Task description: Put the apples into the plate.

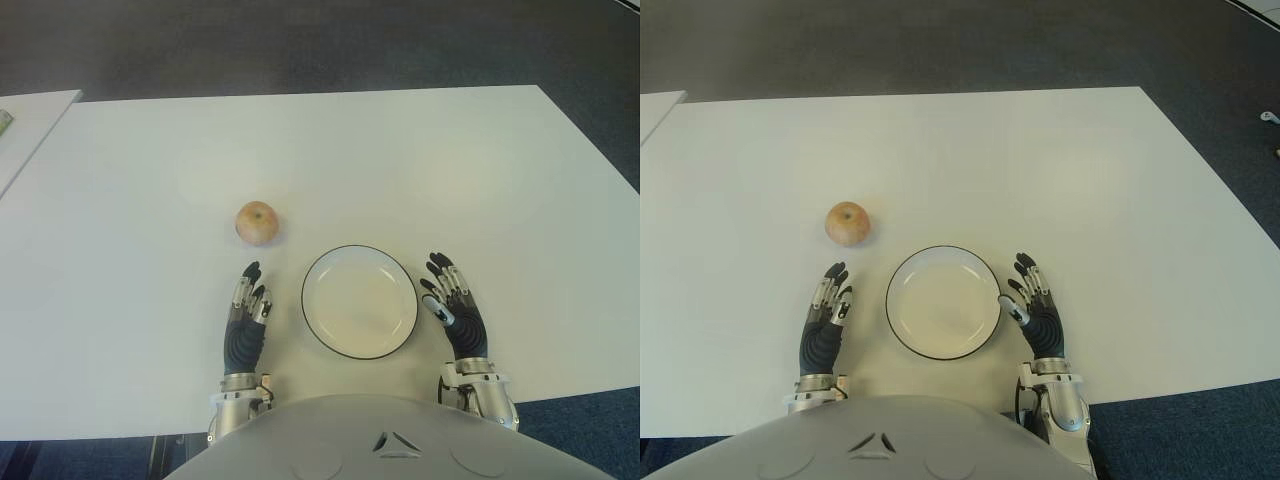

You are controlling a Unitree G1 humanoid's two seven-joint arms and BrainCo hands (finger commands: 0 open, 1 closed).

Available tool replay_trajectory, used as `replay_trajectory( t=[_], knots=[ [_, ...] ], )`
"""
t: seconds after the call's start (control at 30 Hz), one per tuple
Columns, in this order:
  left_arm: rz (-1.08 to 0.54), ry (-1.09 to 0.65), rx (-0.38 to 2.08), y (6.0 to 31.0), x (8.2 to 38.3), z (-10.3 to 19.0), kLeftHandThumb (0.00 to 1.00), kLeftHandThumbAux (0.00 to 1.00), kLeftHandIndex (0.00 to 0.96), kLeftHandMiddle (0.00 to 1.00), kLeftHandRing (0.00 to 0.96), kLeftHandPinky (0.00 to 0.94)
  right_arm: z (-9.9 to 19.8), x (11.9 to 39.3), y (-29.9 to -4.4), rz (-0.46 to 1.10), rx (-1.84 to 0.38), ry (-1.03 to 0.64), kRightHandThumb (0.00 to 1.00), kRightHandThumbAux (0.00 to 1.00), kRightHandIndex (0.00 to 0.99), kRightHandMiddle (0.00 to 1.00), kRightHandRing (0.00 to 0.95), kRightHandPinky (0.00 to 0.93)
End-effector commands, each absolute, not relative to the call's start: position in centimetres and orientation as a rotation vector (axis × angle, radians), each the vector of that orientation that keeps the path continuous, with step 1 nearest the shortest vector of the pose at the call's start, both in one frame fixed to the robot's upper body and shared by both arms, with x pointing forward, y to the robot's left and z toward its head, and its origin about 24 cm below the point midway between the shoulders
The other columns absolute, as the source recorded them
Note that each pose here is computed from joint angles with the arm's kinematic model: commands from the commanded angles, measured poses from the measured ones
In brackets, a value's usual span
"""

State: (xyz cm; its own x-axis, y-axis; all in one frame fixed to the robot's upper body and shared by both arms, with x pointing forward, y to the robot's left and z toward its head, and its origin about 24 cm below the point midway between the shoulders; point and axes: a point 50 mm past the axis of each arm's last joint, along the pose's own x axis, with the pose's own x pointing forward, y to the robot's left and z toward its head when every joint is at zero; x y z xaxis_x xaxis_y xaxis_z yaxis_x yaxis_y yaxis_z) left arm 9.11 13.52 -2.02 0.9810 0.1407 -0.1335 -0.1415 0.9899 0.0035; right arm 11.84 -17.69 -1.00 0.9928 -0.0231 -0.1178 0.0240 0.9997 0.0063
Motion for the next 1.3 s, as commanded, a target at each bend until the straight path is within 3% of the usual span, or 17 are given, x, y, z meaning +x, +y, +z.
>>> replay_trajectory(
  t=[0.03,0.77,0.9,1.03,1.13,1.3],
  knots=[
    [0.138,0.206,0.005,13.6,8.4,-2.9,0.087,0.417,0.000,0.000,0.000,0.000,-2.7,10.4,-17.7,-0.035,0.017,0.252,0.083,0.529,0.000,0.000,0.000,0.000],
    [0.121,0.148,0.073,14.5,8.6,-1.1,0.069,0.436,0.000,0.000,0.000,0.000,-3.0,10.4,-17.5,-0.032,0.026,0.263,0.084,0.546,0.000,0.000,0.000,0.000],
    [0.123,0.010,0.318,17.4,8.9,2.2,0.066,0.452,0.000,0.000,0.000,0.000,-3.1,10.6,-17.6,-0.038,0.034,0.268,0.084,0.552,0.000,0.000,0.000,0.000],
    [0.107,-0.144,0.750,19.3,10.0,4.7,0.086,0.468,0.000,0.000,0.000,0.000,-3.2,10.7,-17.6,-0.043,0.039,0.269,0.084,0.545,0.000,0.000,0.000,0.000],
    [0.081,-0.234,1.060,20.9,11.7,6.2,0.152,0.456,0.000,0.000,0.000,0.000,-3.3,10.8,-17.6,-0.032,0.033,0.269,0.085,0.535,0.000,0.000,0.000,0.000],
    [0.059,-0.276,1.362,22.3,15.3,7.7,0.247,0.400,0.003,0.000,0.000,0.000,-3.5,11.0,-17.5,-0.030,0.025,0.274,0.088,0.526,0.000,0.000,0.000,0.000]
  ],
)
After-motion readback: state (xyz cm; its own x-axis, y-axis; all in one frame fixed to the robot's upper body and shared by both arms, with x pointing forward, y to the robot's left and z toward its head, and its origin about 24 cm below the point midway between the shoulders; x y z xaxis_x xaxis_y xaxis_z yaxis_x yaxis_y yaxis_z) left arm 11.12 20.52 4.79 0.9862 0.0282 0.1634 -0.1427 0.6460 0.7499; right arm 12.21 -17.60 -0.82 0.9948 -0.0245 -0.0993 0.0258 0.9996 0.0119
